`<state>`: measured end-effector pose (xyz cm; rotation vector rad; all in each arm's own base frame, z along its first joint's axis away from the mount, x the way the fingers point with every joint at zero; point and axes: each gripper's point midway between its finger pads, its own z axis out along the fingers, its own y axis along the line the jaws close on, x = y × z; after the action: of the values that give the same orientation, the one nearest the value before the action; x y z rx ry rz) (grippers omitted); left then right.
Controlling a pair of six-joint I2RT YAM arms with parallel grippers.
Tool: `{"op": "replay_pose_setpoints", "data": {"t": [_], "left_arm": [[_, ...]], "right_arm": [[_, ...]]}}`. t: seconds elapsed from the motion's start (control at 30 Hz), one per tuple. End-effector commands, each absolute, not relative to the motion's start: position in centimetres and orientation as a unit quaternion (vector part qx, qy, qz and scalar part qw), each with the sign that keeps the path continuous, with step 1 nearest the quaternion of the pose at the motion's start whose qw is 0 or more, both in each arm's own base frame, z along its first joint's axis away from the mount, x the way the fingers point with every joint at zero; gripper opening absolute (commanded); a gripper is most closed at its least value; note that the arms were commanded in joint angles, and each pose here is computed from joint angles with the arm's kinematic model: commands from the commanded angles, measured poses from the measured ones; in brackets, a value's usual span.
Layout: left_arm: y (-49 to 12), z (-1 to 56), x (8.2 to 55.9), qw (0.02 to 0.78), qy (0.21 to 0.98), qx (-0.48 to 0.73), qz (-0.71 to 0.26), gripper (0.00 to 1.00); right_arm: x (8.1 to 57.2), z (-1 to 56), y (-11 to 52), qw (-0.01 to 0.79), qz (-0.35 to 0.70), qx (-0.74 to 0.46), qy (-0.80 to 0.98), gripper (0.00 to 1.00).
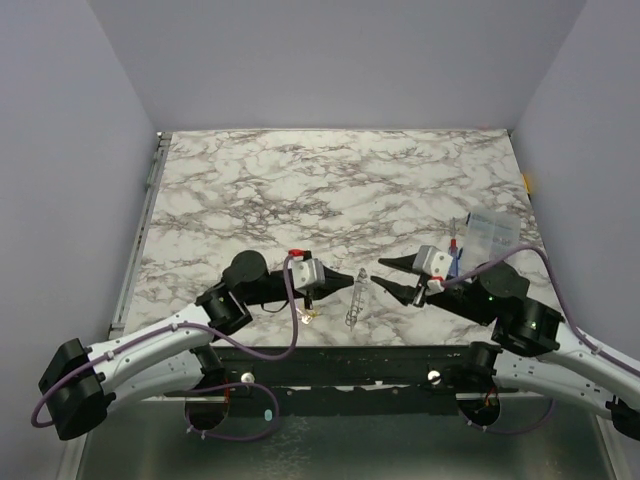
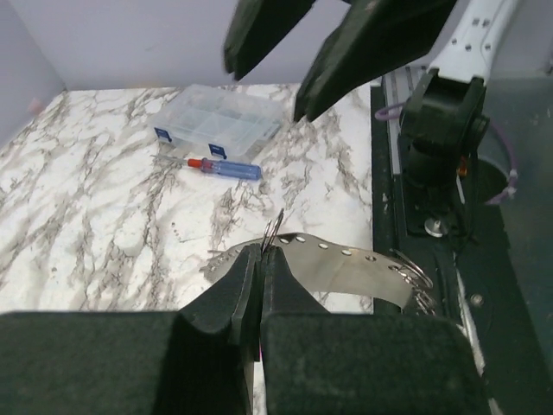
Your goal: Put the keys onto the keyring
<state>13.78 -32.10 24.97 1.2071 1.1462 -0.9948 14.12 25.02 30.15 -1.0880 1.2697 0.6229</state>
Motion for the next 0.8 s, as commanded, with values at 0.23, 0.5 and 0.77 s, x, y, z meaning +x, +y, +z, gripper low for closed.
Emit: {"op": "replay_pose_setpoints", "data": {"t": [0.23,0.5,0.77], "left_arm": [[-28.9,32.3,12.8,0.637,0.435,0.281,-0.571,0.0],[-28.5,32.1,12.1,0.641,0.419,0.289,-0.574,0.0],[-28.8,31.3,11.7,0.636,0.415,0.314,-0.57,0.0]], "right_arm": [[12.3,31.6,25.8,0.642,0.335,-0.461,0.513,0.43],[11.7,32.2,27.9,0.626,0.35,-0.499,0.486,0.41],[12.5,31.0,29.2,0.602,0.334,-0.523,0.502,0.4]]}}
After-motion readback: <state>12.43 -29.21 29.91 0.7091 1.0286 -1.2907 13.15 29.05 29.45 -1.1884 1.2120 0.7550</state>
